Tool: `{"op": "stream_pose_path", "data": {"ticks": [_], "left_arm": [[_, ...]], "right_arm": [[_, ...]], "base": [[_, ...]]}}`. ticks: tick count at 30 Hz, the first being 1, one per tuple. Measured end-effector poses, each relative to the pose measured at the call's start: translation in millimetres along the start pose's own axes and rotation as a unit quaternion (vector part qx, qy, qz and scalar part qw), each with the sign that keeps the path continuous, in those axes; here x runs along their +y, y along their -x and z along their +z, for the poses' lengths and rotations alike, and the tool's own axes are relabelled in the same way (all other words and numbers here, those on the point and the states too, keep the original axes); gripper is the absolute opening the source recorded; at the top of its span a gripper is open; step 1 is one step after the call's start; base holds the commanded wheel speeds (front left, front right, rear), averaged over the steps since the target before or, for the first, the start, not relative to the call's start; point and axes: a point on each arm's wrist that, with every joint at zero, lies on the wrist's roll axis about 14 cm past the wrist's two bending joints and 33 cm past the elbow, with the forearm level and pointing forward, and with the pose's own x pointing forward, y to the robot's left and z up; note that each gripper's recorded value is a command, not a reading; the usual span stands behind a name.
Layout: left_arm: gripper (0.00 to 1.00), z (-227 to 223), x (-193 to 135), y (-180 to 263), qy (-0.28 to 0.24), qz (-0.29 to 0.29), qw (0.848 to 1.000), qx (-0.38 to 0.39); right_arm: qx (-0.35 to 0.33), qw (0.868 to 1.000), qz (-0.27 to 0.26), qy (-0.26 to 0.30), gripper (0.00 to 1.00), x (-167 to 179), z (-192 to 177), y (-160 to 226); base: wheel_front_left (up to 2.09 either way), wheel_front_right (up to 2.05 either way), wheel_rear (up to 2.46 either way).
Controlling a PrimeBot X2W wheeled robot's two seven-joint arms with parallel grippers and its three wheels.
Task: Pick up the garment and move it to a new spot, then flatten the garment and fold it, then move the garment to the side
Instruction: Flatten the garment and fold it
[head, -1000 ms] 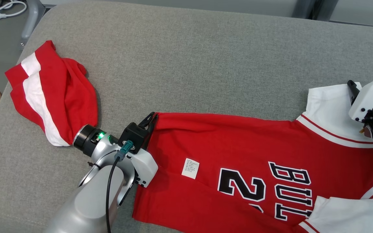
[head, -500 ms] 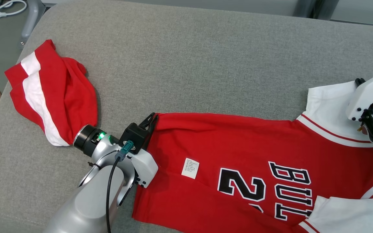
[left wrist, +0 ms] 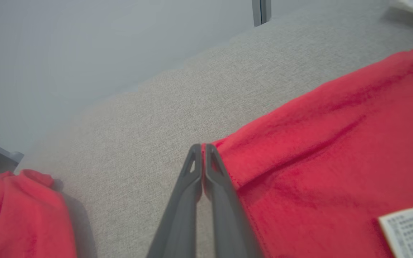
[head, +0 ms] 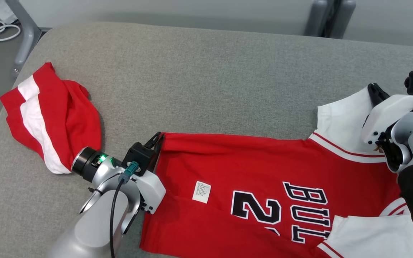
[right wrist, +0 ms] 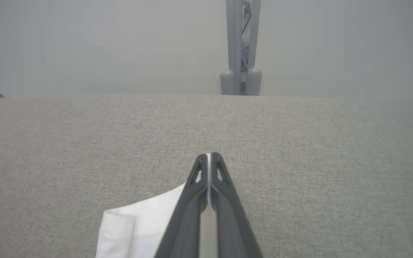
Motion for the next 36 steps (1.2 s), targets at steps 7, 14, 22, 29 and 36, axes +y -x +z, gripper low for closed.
{"op": "stream_pose_path", "data": {"ticks": [7,14,22,29,36], "left_arm": [[0.00,6,-2,5,-0.003,-0.002,1.000,-0.009],[0.00,7,-3,15,-0.004,-0.002,1.000,-0.014],[0.00,7,-4,24,-0.007,-0.003,1.000,-0.017],[0.00,4,-3,38,-0.011,-0.004,1.000,-0.015],[0.00,0,-13,50,-0.019,-0.031,0.999,-0.011]], "right_arm": [[-0.025,1.000,0.007,-0.012,0.00,-9,2,32],[-0.029,0.999,0.006,-0.019,0.00,-22,-5,65],[-0.014,0.999,0.004,-0.030,0.00,-29,-21,92],[0.020,0.999,0.020,-0.046,0.00,-21,-41,114],[0.074,0.994,0.038,-0.068,0.00,-16,-61,141]], "base": [[0.00,0.00,0.00],[0.00,0.00,0.00],[0.00,0.00,0.00],[0.00,0.00,0.00],[0.00,0.00,0.00]]}}
